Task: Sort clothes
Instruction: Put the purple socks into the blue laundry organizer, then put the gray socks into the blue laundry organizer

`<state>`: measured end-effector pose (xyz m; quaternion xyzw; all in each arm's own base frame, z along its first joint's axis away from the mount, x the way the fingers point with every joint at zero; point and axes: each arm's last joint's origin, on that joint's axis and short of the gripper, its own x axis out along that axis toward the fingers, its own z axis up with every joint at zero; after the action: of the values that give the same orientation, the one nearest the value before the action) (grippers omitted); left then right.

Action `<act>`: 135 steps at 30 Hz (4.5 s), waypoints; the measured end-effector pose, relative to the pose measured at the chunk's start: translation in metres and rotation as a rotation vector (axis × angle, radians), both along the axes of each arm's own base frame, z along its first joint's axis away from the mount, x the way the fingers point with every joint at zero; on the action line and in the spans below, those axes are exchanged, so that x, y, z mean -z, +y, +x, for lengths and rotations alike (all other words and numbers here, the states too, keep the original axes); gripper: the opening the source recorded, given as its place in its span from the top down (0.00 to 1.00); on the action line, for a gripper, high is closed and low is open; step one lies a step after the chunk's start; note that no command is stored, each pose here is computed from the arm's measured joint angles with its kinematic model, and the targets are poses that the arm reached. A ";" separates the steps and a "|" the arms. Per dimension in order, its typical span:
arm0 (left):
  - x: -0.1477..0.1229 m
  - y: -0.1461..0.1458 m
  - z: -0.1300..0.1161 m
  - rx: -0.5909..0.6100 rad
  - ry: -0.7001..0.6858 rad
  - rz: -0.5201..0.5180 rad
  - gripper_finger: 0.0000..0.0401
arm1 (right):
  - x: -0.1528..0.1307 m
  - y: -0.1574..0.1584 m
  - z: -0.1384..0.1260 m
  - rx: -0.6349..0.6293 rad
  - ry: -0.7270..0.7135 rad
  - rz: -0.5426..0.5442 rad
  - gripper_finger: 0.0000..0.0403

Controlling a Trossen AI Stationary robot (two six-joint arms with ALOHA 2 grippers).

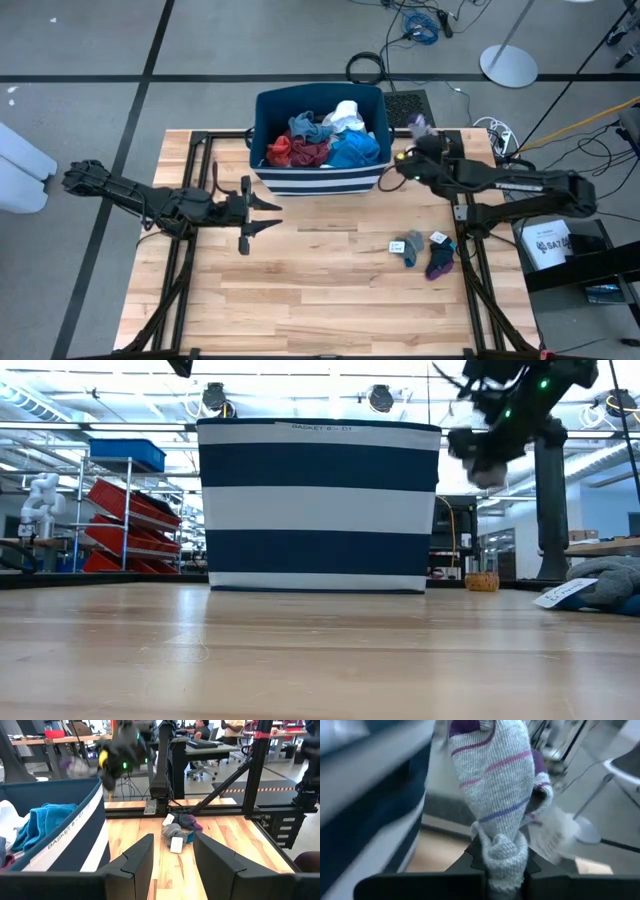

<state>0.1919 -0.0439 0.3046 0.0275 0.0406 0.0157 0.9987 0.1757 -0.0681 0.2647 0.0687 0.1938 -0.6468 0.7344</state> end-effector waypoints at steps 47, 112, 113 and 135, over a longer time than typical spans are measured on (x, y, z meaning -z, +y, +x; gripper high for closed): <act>0.026 -0.004 0.034 -0.067 0.079 -0.087 0.63 | -0.049 -0.032 0.106 -0.828 -0.182 0.018 0.95; -0.022 -0.008 0.049 -0.012 -0.069 0.145 0.63 | -0.084 0.068 0.031 -1.032 -0.243 0.589 0.48; -0.023 -0.008 0.049 -0.012 -0.071 0.144 0.63 | -0.080 0.074 0.030 -1.029 -0.213 0.632 0.48; -0.025 -0.008 0.049 -0.014 -0.082 0.125 0.63 | -0.025 0.123 0.007 -0.462 0.193 0.941 0.48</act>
<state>0.2407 -0.0523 0.3296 0.0890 -0.0010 0.0261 0.9957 0.1831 0.0549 0.2893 0.2865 0.5396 -0.3148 0.7264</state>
